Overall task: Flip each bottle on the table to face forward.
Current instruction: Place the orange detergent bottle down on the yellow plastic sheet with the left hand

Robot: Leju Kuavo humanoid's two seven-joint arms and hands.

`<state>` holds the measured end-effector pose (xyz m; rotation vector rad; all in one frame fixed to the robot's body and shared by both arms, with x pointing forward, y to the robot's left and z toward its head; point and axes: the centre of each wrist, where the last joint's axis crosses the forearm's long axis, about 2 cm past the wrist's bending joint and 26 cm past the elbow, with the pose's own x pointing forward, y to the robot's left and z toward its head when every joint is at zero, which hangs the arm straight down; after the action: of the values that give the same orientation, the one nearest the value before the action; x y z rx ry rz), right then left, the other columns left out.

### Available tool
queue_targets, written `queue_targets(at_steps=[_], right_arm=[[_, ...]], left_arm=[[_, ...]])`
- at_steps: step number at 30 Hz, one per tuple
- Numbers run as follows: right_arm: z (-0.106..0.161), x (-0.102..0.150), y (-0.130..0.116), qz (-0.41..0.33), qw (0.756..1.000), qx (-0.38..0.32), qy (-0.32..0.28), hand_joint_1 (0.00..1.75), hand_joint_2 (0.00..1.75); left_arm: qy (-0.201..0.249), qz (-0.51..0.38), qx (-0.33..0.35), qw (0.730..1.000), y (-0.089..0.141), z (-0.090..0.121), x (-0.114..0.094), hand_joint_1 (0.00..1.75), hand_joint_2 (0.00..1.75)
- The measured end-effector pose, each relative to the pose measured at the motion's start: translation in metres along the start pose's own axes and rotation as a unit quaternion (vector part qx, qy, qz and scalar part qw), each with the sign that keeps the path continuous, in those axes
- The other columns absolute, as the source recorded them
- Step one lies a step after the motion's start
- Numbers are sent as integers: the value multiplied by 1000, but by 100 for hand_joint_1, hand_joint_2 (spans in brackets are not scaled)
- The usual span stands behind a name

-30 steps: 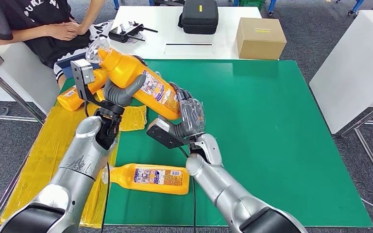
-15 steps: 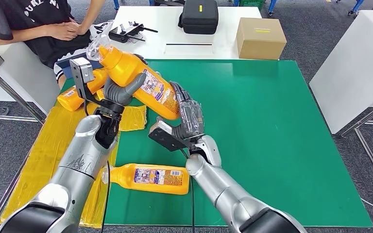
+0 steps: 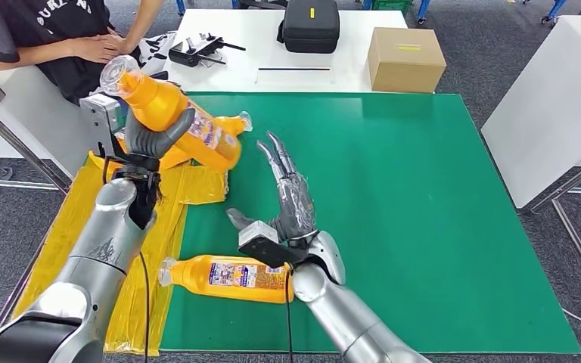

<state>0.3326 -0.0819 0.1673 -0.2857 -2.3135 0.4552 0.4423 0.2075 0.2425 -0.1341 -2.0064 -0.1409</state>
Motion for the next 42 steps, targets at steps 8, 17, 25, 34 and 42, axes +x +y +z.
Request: queue_targets(at_steps=[8, 17, 25, 34, 42], right_arm=[[22, 23, -35, 89, 995, -1, -34, 0, 175], [36, 42, -61, 143, 989, 6, -47, 0, 175], [52, 36, -73, 160, 986, 20, -47, 0, 175], [57, 34, -75, 173, 983, 50, -40, 0, 175], [58, 35, -75, 168, 982, 85, -26, 0, 175]], left_arm=[[11, -451, 132, 883, 34, 0, -4, 175, 175], [41, -663, 129, 736, 39, -11, -11, 169, 175], [72, -708, 94, 696, 44, -9, -20, 0, 175], [136, -715, 66, 682, 52, -3, -31, 0, 175], [158, -684, 44, 710, 54, 0, -36, 0, 175]])
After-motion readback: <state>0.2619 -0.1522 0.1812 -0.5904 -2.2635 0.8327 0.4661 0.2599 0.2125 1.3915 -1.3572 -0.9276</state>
